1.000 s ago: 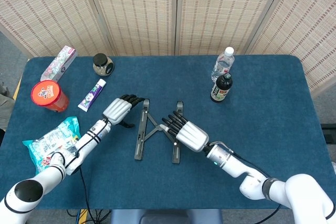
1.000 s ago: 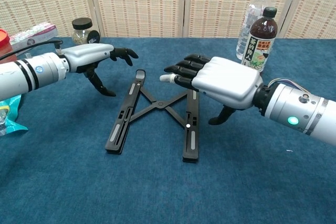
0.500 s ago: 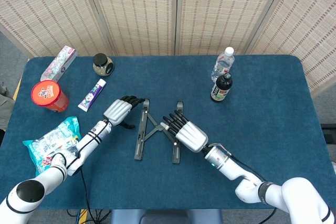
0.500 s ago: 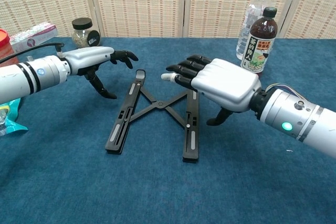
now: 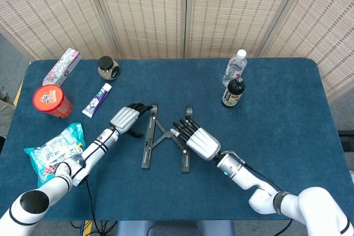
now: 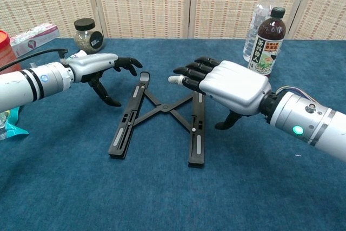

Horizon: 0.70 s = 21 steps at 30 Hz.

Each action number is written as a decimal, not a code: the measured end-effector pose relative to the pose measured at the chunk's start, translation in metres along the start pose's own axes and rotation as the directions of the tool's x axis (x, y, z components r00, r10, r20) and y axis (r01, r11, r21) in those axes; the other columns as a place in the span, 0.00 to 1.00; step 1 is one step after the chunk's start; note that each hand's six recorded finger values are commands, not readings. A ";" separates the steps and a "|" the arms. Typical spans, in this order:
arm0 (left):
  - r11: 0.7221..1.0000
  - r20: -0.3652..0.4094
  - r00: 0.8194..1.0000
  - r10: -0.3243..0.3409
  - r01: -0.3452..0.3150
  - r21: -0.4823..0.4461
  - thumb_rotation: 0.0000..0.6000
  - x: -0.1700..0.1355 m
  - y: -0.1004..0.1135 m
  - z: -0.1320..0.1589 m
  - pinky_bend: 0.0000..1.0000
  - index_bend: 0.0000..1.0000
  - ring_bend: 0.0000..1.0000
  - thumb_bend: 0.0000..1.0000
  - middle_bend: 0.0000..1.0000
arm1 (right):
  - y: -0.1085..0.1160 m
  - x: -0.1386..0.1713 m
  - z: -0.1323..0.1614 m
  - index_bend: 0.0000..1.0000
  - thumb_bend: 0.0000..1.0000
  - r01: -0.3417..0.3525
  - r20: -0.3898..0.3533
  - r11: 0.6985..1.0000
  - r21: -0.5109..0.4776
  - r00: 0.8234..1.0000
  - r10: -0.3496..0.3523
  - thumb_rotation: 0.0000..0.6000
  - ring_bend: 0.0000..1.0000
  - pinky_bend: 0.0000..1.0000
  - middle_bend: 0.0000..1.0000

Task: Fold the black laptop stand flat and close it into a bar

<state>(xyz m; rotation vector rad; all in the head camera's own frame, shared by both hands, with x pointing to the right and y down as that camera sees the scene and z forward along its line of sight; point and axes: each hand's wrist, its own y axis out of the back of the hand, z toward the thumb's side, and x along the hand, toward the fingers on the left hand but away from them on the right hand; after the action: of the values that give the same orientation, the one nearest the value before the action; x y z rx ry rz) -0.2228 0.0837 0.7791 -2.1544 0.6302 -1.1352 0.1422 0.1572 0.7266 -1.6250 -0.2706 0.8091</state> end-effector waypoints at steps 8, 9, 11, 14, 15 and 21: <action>1.000 0.000 1.000 -0.003 0.003 -0.007 1.00 0.002 -0.003 0.002 0.12 0.09 0.11 0.11 0.18 | -0.003 -0.005 0.002 0.00 0.00 -0.009 0.002 1.000 0.010 1.000 0.009 1.00 0.00 0.00 0.00; 1.000 -0.001 1.000 -0.004 0.004 -0.010 1.00 0.002 -0.004 0.001 0.12 0.09 0.11 0.11 0.18 | -0.004 -0.006 0.002 0.00 0.00 -0.010 0.004 1.000 0.011 1.000 0.010 1.00 0.00 0.00 0.00; 1.000 -0.004 1.000 -0.006 0.006 -0.017 1.00 0.002 -0.005 0.001 0.12 0.09 0.11 0.11 0.18 | -0.005 -0.008 0.002 0.00 0.00 -0.009 0.007 1.000 0.014 1.000 0.009 1.00 0.00 0.00 0.00; 1.000 -0.009 1.000 -0.010 0.010 -0.022 1.00 0.002 -0.007 0.000 0.12 0.09 0.11 0.11 0.18 | -0.006 -0.011 0.002 0.00 0.00 -0.008 0.011 1.000 0.017 1.000 0.008 1.00 0.00 0.00 0.00; 1.000 -0.009 1.000 -0.011 0.011 -0.024 1.00 0.002 -0.008 -0.001 0.11 0.09 0.11 0.11 0.18 | -0.007 -0.012 0.002 0.00 0.00 -0.007 0.011 1.000 0.020 1.000 0.007 1.00 0.00 0.00 0.00; 0.999 -0.011 1.000 -0.016 0.015 -0.033 1.00 0.002 -0.009 -0.001 0.11 0.09 0.11 0.11 0.18 | -0.009 -0.017 0.005 0.00 0.00 -0.002 0.011 1.000 0.019 1.000 0.002 1.00 0.00 0.00 0.00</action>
<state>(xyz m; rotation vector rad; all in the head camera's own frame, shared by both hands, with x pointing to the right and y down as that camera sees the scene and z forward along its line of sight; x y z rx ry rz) -0.2216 0.0885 0.7876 -2.1854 0.6424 -1.1536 0.1293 0.1537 0.7411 -1.6035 -0.2688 0.8202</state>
